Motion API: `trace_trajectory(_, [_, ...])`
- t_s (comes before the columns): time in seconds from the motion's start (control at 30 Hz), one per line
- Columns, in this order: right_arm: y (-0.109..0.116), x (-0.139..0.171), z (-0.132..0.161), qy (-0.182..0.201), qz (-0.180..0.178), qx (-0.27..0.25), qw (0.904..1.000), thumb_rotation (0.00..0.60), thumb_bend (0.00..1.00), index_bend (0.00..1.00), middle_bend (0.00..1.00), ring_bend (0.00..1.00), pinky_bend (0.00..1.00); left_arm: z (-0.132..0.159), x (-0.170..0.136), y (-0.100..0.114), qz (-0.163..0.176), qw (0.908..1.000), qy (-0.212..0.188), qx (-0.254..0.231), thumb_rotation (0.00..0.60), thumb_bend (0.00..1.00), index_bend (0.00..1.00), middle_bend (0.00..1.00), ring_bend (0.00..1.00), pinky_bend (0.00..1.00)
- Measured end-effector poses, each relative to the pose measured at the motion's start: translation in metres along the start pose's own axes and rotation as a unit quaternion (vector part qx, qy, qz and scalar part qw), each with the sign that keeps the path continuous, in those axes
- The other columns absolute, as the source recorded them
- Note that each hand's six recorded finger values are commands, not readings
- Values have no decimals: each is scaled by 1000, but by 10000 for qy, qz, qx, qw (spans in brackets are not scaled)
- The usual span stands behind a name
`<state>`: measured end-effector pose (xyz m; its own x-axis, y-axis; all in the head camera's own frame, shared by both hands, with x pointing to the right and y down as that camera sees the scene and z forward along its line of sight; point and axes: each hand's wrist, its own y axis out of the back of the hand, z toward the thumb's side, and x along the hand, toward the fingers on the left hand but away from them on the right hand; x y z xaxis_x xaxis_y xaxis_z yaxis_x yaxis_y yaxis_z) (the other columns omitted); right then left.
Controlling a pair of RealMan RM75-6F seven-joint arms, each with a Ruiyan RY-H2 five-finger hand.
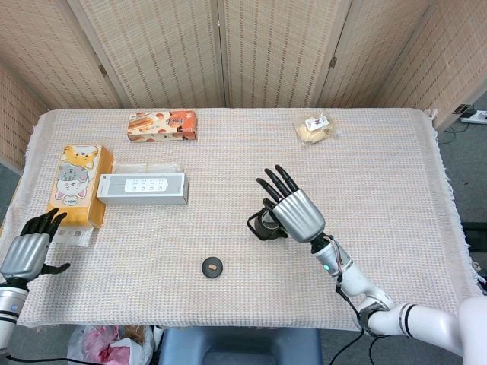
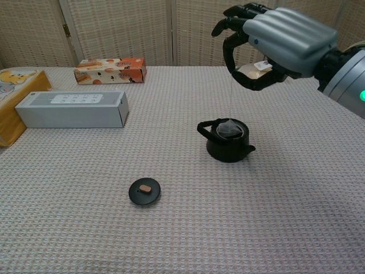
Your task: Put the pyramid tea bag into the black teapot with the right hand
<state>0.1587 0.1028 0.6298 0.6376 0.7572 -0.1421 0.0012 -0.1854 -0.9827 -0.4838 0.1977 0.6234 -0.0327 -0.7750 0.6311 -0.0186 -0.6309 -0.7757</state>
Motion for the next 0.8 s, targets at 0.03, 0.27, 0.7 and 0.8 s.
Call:
trace_trajectory(0.03, [-1,2,2,31,12,-1,10000,600,435,692,176,0,0,0,0,0,-10,10000,-5,-3,600,140,0,0,0,103])
trace_trajectory(0.27, [-1,9,14,224,7,-80,9997,600,435,692,176,0,0,1,-2,3,54,10000,-34,-21,600,140,0,0,0,103])
trace_trajectory(0.7, [-19,36,-4,-47,243,-246,9994,600,435,692,176,0,0,2,-2,0,33,10000,-28,50,600,140,0,0,0,103])
trace_trajectory(0.8, [-25,51,-13,-160,370,-404,9984,600,432,691,176,0,0,2,1,-2,-2,10000,-3,83,600,140,0,0,0,103])
